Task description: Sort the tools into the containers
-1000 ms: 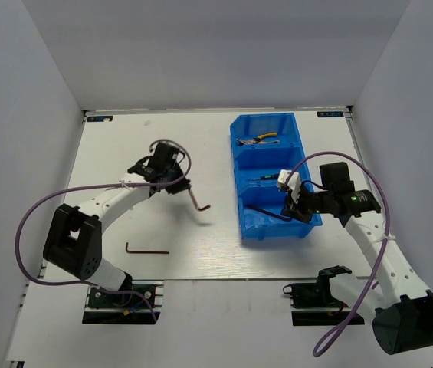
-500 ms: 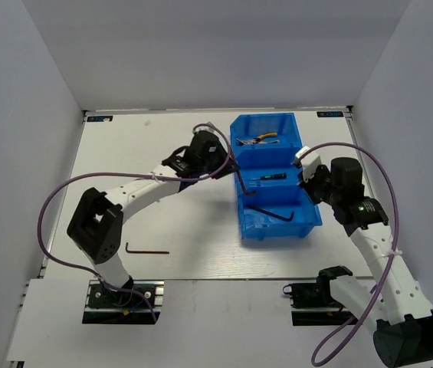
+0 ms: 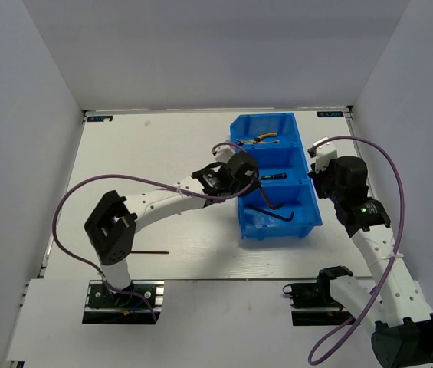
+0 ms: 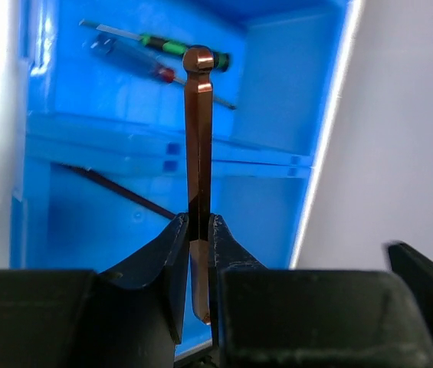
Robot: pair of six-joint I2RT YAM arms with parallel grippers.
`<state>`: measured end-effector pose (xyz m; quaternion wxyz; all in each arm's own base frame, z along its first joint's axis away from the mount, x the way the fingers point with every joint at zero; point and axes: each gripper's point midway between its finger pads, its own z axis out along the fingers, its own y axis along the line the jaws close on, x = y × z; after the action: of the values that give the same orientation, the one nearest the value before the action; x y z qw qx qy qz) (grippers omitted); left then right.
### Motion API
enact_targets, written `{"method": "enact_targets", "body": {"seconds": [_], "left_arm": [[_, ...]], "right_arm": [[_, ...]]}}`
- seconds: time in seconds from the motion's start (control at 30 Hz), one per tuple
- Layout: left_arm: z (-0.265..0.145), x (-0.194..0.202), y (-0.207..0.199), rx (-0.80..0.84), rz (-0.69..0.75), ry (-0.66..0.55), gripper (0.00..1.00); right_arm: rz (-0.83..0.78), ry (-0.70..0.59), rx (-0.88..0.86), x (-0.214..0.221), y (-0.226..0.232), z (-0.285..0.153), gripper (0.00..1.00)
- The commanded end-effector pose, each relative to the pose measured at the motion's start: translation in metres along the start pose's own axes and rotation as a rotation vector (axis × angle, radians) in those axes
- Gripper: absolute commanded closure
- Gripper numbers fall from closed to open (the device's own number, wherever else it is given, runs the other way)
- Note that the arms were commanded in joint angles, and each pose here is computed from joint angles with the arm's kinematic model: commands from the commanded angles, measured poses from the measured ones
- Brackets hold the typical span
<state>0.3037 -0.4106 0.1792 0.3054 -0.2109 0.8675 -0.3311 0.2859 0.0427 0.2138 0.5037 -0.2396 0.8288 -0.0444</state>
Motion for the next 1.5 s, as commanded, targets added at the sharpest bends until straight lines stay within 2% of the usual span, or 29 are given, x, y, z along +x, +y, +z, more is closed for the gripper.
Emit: {"method": "enact_targets", "body": {"seconds": [0.0,0.23,0.3,0.33,0.43,0.53,0.6,0.7,0.73,0.8,0.83,0.87,0.9,0.93,0.97,1.0,1.03,1.07,1.1,1.2,1.33,1.4,1.47], "left_arm": [[0.004,-0.003,-0.009,-0.033,-0.061,-0.081,1.00],[0.020,0.025,-0.018,-0.079,0.002,-0.084,0.99],[0.019,0.032,-0.021,-0.084,0.012,-0.067,0.84],[0.017,0.036,-0.020,-0.088,0.021,-0.059,0.68],[0.014,0.040,-0.023,-0.086,0.037,-0.052,0.42],[0.002,0.032,-0.029,-0.070,0.062,-0.064,0.31],[-0.014,0.024,-0.035,-0.054,0.093,-0.085,0.30],[-0.037,0.006,-0.025,-0.093,0.158,-0.124,0.40],[-0.053,-0.002,-0.018,-0.109,0.165,-0.133,0.59],[-0.074,-0.012,0.020,-0.219,0.203,-0.108,0.91],[-0.079,-0.015,0.057,-0.310,0.182,-0.112,1.00],[-0.105,-0.026,0.067,-0.317,0.148,-0.132,1.00],[-0.122,-0.029,0.099,-0.402,0.148,-0.126,1.00],[-0.130,-0.026,0.141,-0.495,0.095,-0.127,1.00],[-0.154,-0.033,0.155,-0.487,0.031,-0.131,0.94],[-0.167,-0.032,0.176,-0.525,-0.014,-0.132,0.82],[-0.182,-0.023,0.222,-0.638,-0.022,-0.108,0.68],[-0.192,-0.020,0.238,-0.662,-0.112,-0.121,0.45],[-0.201,-0.009,0.267,-0.717,-0.133,-0.098,0.40],[-0.224,-0.001,0.303,-0.737,-0.277,-0.102,0.30],[-0.228,0.004,0.322,-0.773,-0.326,-0.110,0.28],[-0.224,0.007,0.332,-0.851,-0.320,-0.127,0.26],[-0.220,0.000,0.335,-0.889,-0.322,-0.181,0.24]], "right_arm": [[0.040,-0.063,0.037,-0.018,-0.010,-0.008,1.00],[0.028,-0.064,0.030,-0.016,-0.008,-0.016,1.00],[0.028,-0.062,0.023,-0.014,-0.006,-0.016,1.00],[0.027,-0.063,0.018,-0.013,-0.005,-0.017,1.00],[0.029,-0.054,0.007,-0.010,-0.002,-0.018,1.00],[0.031,-0.057,-0.023,-0.011,0.003,-0.017,1.00],[0.028,-0.071,-0.075,-0.014,0.012,-0.017,1.00],[0.006,-0.075,-0.227,-0.015,0.038,-0.020,0.91],[-0.033,-0.050,-0.286,-0.010,0.046,-0.020,0.82],[-0.039,-0.030,-0.522,-0.004,0.085,-0.036,0.75],[-0.051,-0.009,-0.620,0.000,0.099,-0.031,0.73],[-0.047,-0.018,-0.653,-0.006,0.102,-0.034,0.73],[-0.036,-0.005,-0.691,-0.004,0.108,-0.034,0.76],[-0.003,0.029,-0.764,-0.001,0.119,-0.028,0.86],[-0.002,0.017,-0.780,-0.009,0.121,-0.028,0.90],[0.005,0.014,-0.792,-0.013,0.122,-0.025,0.93],[0.019,0.023,-0.841,-0.014,0.130,-0.019,0.94],[0.006,0.002,-0.850,-0.022,0.130,-0.018,0.94],[-0.004,-0.003,-0.875,-0.025,0.136,-0.018,0.96],[-0.053,0.007,-0.935,-0.031,0.156,-0.011,0.94],[-0.052,0.022,-0.961,-0.041,0.171,-0.001,0.93],[-0.059,0.032,-0.964,-0.043,0.176,0.001,0.93],[-0.072,0.032,-0.965,-0.043,0.178,-0.001,0.93]]}}
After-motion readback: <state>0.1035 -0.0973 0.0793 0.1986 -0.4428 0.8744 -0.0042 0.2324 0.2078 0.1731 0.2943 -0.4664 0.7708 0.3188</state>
